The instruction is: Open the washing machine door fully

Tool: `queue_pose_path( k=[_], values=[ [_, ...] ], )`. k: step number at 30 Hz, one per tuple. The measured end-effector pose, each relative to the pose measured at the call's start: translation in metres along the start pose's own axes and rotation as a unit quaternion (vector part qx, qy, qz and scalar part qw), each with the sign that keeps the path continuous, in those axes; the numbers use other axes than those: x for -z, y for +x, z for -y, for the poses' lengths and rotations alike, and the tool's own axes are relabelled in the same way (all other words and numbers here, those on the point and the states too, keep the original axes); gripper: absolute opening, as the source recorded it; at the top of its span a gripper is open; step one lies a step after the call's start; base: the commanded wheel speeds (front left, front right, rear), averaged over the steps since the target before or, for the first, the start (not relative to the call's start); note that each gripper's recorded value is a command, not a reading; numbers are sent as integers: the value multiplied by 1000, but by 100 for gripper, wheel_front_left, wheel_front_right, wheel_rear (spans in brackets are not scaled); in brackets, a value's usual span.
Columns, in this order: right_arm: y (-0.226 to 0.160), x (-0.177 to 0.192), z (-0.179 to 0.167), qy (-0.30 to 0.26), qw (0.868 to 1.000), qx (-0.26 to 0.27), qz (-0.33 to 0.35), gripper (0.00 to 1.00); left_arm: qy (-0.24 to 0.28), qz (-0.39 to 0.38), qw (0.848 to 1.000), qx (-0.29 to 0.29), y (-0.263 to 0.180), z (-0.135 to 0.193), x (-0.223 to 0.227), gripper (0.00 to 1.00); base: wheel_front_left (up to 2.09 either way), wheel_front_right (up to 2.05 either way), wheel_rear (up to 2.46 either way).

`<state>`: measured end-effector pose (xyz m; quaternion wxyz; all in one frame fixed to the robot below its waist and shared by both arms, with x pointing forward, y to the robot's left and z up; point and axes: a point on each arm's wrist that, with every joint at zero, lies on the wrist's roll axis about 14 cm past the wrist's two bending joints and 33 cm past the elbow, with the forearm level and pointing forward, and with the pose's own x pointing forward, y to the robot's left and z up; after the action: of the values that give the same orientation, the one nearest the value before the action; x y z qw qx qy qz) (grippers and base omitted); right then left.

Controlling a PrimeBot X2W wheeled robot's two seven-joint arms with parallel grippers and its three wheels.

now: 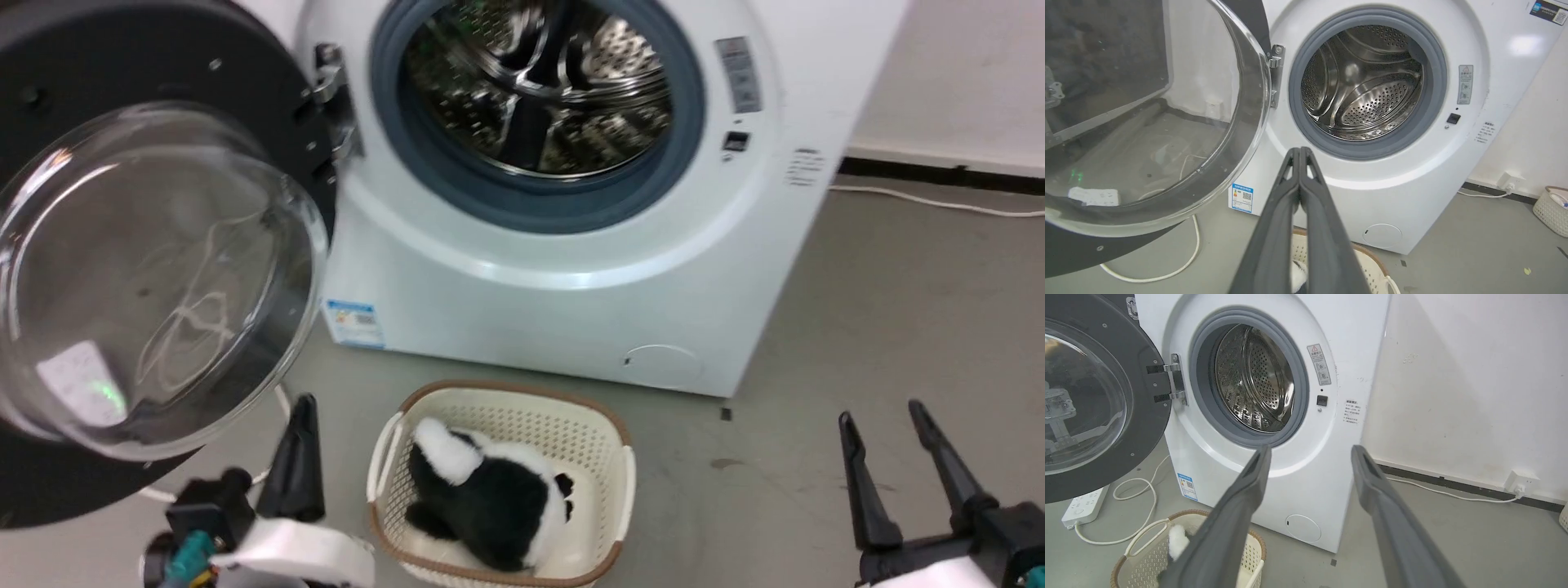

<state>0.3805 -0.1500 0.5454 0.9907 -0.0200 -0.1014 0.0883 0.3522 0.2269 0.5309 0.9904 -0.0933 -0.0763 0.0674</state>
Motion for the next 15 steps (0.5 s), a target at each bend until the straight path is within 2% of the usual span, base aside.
queue_pose_path(
  k=[4, 5, 6, 7, 15],
  values=[
    [-14, -2, 8, -2, 1000, 16, -2, 100, -8, -12, 1000, 20, -5, 19, 10, 0, 0, 0, 0],
    [-18, -1, 10, -2, 1000, 20, -5, 100, -7, -14, 1000, 25, -7, 23, 12, 42, 0, 0, 0],
    [-21, 0, 12, -2, 1000, 23, -6, 100, -7, -17, 999, 30, -8, 27, 14, 91, 0, 0, 0],
    [-22, 0, 13, -3, 1000, 26, -7, 100, -5, -20, 999, 33, -9, 30, 16, 100, 0, 0, 0],
    [-32, 11, 16, 1, 999, 33, -27, 100, 12, -40, 998, 48, -16, 40, 30, 100, 0, 0, 0]
  ],
)
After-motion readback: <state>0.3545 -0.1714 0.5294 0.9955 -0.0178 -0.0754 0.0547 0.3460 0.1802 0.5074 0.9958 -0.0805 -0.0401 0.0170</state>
